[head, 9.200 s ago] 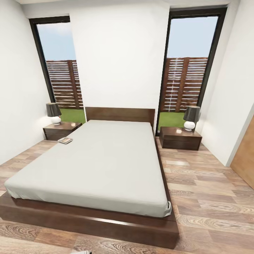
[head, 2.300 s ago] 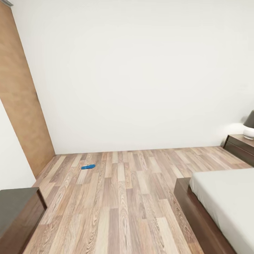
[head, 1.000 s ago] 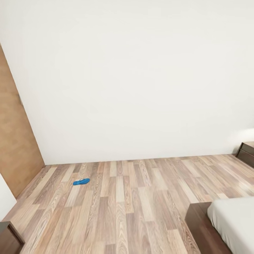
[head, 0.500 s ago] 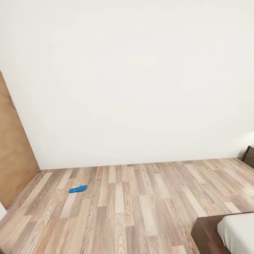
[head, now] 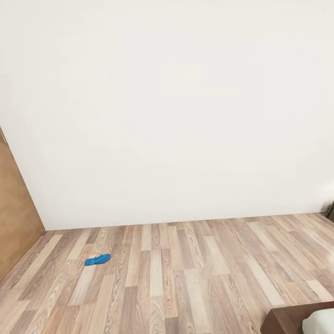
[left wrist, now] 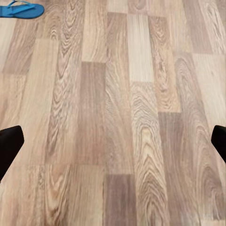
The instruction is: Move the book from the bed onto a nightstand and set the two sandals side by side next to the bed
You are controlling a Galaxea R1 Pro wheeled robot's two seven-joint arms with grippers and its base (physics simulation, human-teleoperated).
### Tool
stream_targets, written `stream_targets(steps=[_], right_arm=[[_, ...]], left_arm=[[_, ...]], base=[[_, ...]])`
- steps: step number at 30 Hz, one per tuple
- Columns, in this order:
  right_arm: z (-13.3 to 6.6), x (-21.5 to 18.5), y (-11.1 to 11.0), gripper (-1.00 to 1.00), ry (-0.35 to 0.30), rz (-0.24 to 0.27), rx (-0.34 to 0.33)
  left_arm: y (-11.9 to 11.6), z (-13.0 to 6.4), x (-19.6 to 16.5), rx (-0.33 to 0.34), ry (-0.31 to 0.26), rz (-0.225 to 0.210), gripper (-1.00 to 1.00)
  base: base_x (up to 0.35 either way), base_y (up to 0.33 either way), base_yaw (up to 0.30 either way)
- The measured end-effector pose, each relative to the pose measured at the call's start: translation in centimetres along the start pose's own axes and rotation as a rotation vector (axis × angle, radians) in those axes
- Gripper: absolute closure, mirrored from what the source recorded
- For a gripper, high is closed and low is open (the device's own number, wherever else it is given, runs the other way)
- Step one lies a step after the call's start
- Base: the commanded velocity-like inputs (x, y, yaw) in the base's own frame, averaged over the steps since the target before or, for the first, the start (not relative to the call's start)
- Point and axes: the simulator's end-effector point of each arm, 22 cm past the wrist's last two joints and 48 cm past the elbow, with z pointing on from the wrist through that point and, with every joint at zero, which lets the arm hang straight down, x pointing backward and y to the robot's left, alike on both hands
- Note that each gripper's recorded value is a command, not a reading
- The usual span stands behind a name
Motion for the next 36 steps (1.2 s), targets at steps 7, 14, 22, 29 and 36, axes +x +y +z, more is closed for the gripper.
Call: stream_targets(steps=[7, 14, 22, 29, 36], right_arm=[[0.0, 0.0, -0.06, -1.0, 0.0, -0.001, 0.001], [0.0, 0.0, -0.07, -1.0, 0.0, -0.001, 0.001], [0.0, 0.0, -0.09, -1.0, 0.0, -0.001, 0.001], [0.0, 0.0, -0.07, -1.0, 0.0, 0.0, 0.001], [0.01, -0.01, -0.09, -1.0, 0.0, -0.001, 0.001]], left_arm=[[0.0, 0.0, 0.01, 0.0, 0.0, 0.0, -1.0], [0.01, -0.01, 0.03, 0.0, 0.0, 0.0, -1.0], [0.0, 0.0, 0.01, 0.0, 0.0, 0.0, -1.0], [0.0, 0.01, -0.02, 0.0, 0.0, 0.0, -1.0], [0.01, -0.01, 0.03, 0.0, 0.0, 0.0, -1.0]], base=[[0.328, 0.0, 0.0], [0.328, 0.0, 0.0], [0.328, 0.0, 0.0], [0.328, 0.0, 0.0], [0.313, 0.0, 0.128]])
